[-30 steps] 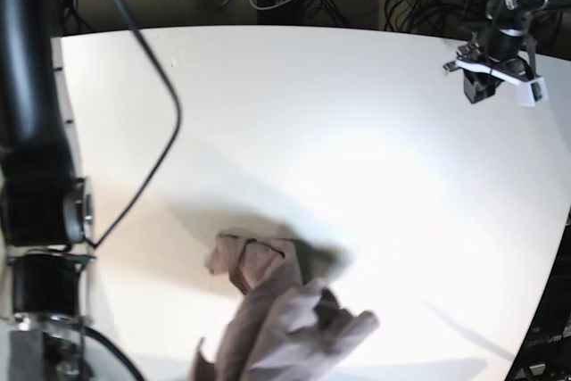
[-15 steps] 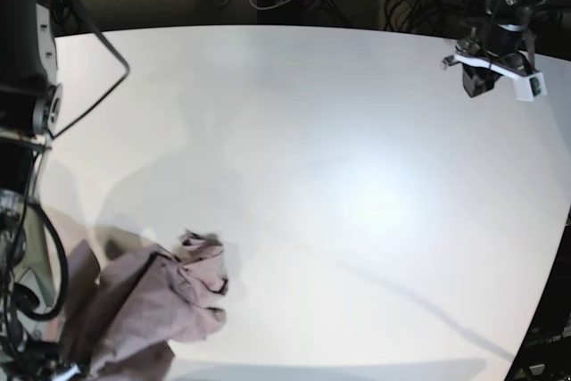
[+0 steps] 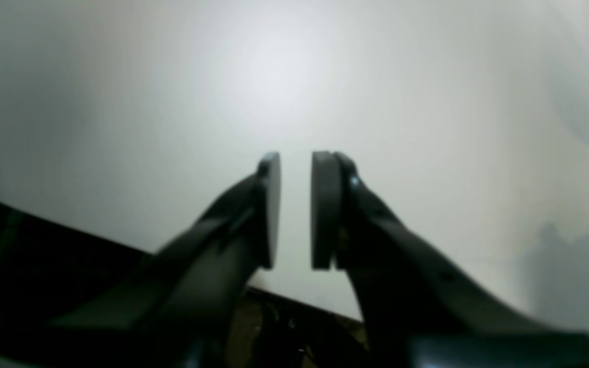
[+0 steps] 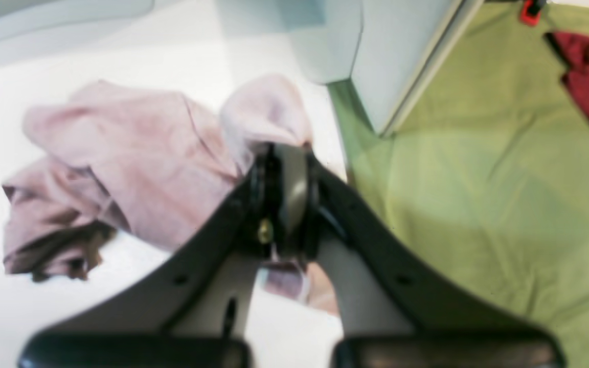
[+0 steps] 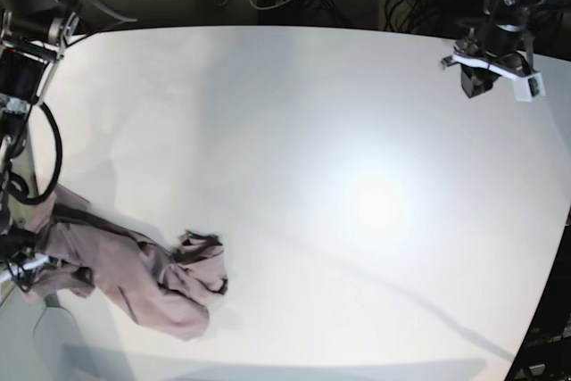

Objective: Layout the t-shirt on the table in an organized manner, then fold the t-shirt properly
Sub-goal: 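Lift the shirt high with the right gripper and drop it, then move both grippers down toward the crumpled shirt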

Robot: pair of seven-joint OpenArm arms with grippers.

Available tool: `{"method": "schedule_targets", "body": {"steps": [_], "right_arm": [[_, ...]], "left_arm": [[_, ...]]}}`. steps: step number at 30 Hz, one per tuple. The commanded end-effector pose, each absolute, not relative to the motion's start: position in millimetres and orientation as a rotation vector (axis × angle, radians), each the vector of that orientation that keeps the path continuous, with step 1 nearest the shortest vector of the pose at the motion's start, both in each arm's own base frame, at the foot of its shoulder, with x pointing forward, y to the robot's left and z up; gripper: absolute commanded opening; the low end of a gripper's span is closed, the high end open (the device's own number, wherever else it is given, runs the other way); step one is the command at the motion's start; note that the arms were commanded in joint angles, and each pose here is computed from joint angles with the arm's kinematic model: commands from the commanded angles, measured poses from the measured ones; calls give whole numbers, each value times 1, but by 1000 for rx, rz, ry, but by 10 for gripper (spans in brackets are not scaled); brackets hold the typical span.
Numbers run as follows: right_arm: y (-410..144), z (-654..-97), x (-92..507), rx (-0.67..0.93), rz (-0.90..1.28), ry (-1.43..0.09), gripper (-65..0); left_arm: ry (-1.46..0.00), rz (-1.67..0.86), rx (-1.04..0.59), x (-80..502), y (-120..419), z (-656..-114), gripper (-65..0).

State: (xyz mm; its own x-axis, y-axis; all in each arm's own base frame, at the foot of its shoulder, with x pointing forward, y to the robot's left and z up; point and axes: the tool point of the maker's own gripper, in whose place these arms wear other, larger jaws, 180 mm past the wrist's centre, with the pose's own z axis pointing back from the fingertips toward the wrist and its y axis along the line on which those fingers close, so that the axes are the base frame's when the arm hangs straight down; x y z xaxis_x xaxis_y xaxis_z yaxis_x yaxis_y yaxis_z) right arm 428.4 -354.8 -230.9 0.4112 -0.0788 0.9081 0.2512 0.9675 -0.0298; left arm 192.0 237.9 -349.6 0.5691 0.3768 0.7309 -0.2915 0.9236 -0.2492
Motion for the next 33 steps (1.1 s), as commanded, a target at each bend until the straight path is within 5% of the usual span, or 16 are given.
{"method": "schedule_targets", "body": {"steps": [1,11,22,29,33], "right_arm": [[-369,-211,427,-207,-222,-1182,-650],[-367,-287,381,-177,-282,-1021,-650],[-330,-359,334,-74,-330,-766,-264],[-308,-351,296,-91,-301,-798,-254],[-289,-328,278,-107,-250,-857,-254]], "left_arm": [[-913,386,-103,195,239,-342,-542],[-910,347,-171,204,213,-343,-542],[-1030,227,-340,265,149,-312,-542],[-1184,87,-487,339,89,-258,-542],[-1116,65,-545,380,54,-279,-542]]}}
